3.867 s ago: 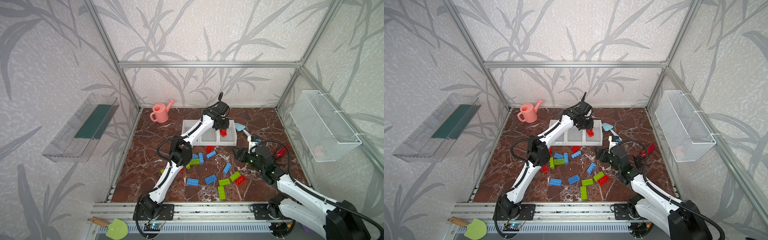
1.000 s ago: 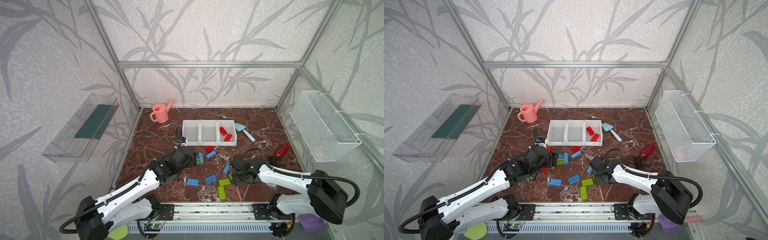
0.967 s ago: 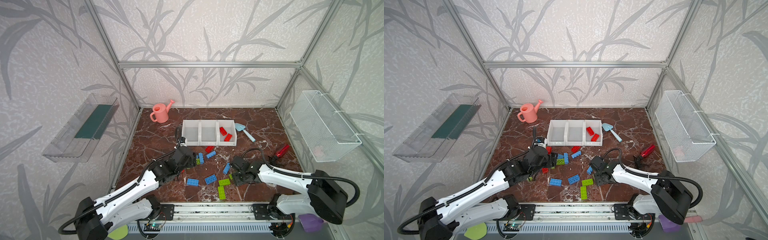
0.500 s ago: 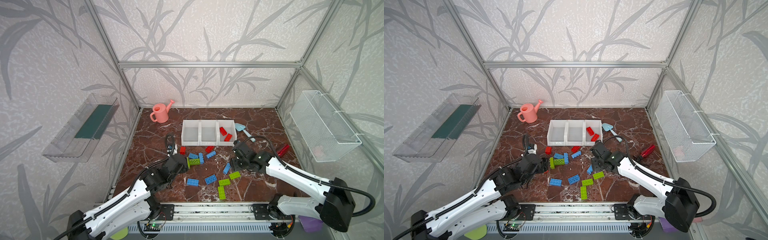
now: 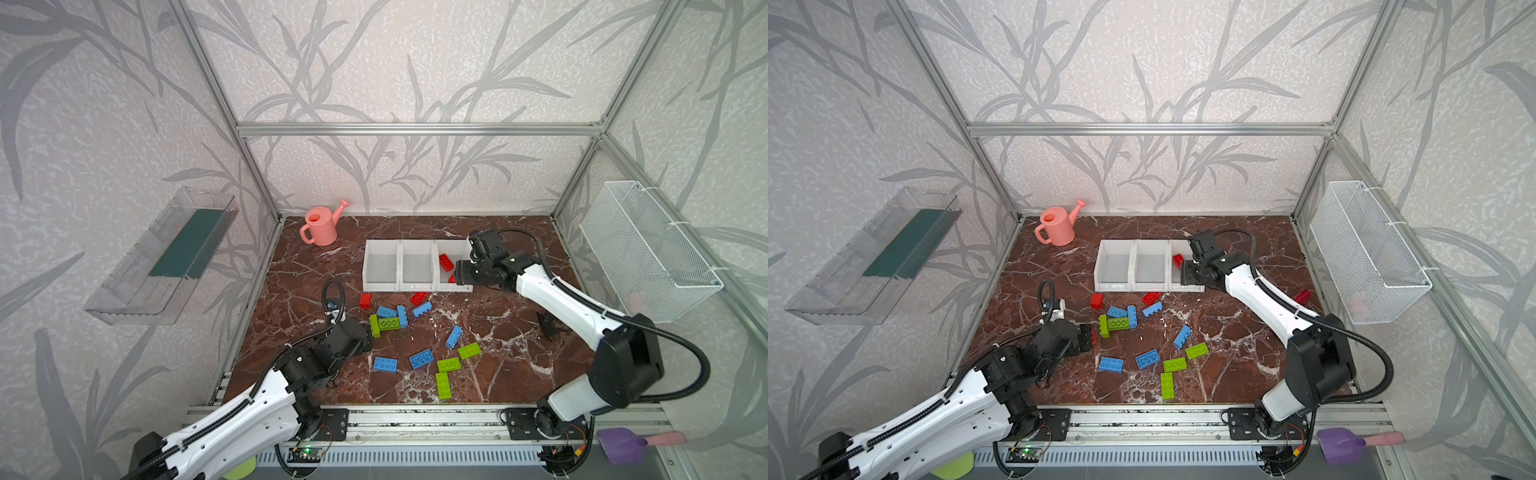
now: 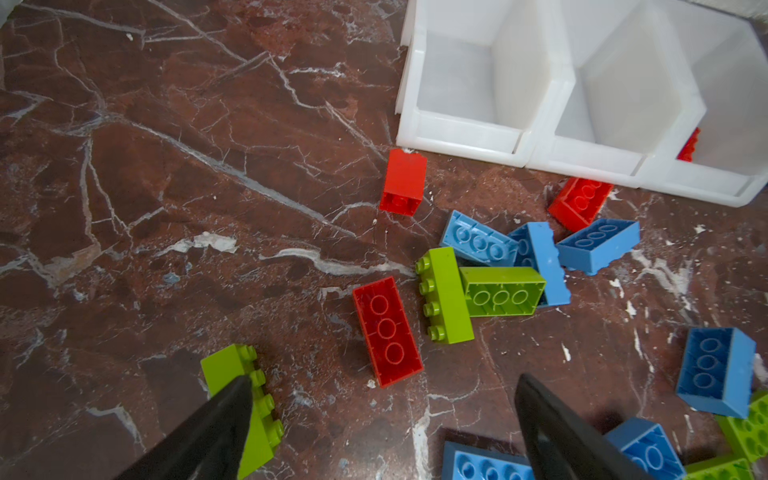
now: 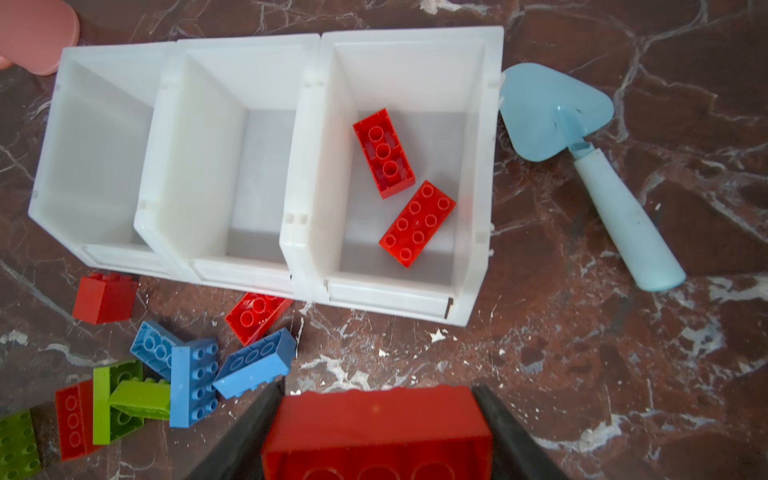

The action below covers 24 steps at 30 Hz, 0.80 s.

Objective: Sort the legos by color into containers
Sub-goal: 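Grasp the red brick beside the lime bricks with the right gripper and lift, then carry the red brick into the compartment nearest the trowel and release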

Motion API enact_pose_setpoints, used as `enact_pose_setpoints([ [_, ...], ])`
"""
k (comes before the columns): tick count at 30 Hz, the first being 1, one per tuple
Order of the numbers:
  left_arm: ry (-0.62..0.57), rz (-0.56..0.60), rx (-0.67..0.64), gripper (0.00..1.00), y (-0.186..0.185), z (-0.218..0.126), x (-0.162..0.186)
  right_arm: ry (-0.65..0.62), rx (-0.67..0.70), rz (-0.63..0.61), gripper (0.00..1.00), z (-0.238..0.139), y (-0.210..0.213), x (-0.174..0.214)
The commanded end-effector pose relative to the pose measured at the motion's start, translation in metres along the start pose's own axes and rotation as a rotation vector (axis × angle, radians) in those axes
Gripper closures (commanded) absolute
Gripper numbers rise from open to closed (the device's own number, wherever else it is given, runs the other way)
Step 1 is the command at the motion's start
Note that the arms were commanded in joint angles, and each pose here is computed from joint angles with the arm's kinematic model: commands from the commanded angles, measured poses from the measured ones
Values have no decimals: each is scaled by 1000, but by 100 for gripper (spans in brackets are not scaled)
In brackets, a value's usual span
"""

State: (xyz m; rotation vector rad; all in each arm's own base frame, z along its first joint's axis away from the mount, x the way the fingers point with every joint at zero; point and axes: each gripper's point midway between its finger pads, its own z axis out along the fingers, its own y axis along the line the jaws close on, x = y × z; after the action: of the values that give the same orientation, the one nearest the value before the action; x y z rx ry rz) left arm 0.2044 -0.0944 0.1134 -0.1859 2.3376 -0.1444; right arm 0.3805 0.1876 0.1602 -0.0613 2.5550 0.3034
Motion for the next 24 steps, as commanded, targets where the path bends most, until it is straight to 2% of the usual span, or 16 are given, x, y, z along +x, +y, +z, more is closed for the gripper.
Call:
enact_pose_setpoints([
  [1, -3, -4, -52, 1, 9, 7, 5, -3, -31, 4, 49, 13, 4, -22],
  [7, 23, -2, -67, 1, 13, 14, 17, 30, -38, 16, 49, 52, 1, -39],
  [13, 39, -12, -41, 2, 10, 16, 22, 35, -22, 33, 45, 71, -4, -52],
  [20, 56, -10, -40, 3, 9, 18, 24, 38, -39, 32, 18, 76, -3, -59],
  [24, 82, -36, -14, 3, 3, 20, 27, 22, -58, 24, 13, 69, 1, -64],
])
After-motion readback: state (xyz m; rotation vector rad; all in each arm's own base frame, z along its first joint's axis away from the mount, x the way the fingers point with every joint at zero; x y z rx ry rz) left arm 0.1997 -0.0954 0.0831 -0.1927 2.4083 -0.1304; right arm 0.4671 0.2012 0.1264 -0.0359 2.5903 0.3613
